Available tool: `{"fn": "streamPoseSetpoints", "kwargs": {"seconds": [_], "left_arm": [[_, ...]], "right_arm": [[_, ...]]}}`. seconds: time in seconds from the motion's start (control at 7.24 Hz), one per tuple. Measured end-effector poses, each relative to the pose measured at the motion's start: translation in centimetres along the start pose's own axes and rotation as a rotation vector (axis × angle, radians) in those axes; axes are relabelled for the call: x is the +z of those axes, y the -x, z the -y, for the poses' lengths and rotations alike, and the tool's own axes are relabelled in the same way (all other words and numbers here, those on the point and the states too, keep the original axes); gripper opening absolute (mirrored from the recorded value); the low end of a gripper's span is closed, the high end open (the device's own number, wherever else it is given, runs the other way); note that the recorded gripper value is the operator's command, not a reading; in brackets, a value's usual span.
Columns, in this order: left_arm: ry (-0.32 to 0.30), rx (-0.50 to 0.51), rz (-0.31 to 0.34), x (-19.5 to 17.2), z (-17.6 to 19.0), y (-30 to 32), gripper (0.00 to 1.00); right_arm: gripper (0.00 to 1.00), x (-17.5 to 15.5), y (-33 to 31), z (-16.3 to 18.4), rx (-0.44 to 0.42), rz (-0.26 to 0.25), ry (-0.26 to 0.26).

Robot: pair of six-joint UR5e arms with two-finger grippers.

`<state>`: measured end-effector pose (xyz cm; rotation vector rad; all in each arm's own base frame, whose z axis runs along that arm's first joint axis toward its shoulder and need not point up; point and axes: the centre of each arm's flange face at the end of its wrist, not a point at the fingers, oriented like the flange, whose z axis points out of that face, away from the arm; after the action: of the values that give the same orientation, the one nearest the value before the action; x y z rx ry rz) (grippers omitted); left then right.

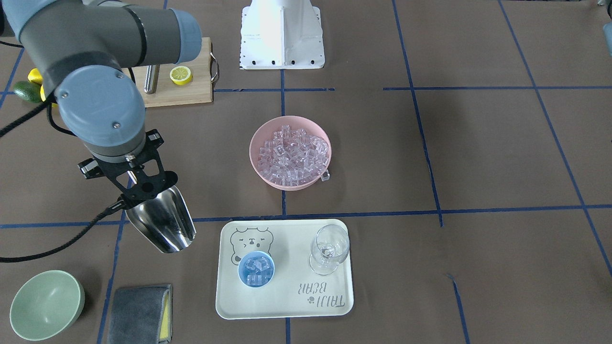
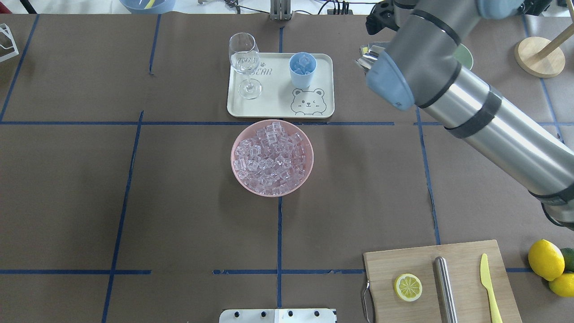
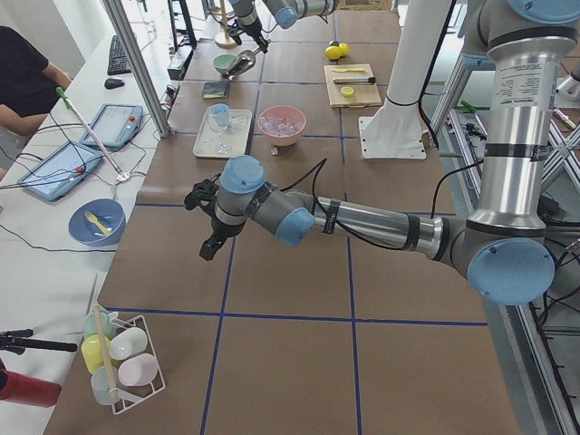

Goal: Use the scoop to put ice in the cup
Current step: 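Carry the empty scoop back and lower it onto the table with the right gripper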

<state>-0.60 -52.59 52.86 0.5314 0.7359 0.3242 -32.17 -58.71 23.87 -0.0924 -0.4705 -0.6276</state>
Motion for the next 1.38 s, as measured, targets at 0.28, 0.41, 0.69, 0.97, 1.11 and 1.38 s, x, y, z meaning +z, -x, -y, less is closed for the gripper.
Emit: {"fn": "streamPoseSetpoints", "kwargs": {"seconds": [0.28,0.41,0.69,0.97,1.11,1.38], "left_arm": [[0.002,-0.003,0.0,0.1,0.0,0.1,1.0],[0.007,-0.008,0.001,0.3,-0.1,0.2,1.0],[0.017,-0.018,0.004,0.7,-0.5,0.6,1.0],[0.022,-0.028,0.009,0.9,-0.7,0.8,1.0],[0.024,-0.03,0.009,1.0,-0.8,0.9,1.0],[0.027,-0.033,0.008,1.2,-0.8,0.9,1.0]], "right_arm": [[0.0,4.3,-2.7,-6.7,0.189,0.006,-0.009],[0.0,6.8,-4.0,-9.1,0.256,0.006,0.009],[0.0,11.8,-6.4,-13.1,0.347,0.015,0.026],[0.0,17.4,-7.5,-16.7,0.437,0.056,-0.048],[0.0,19.7,-6.9,-17.7,0.485,0.081,-0.071],[0.0,22.7,-4.9,-18.0,0.548,0.12,-0.061]]}}
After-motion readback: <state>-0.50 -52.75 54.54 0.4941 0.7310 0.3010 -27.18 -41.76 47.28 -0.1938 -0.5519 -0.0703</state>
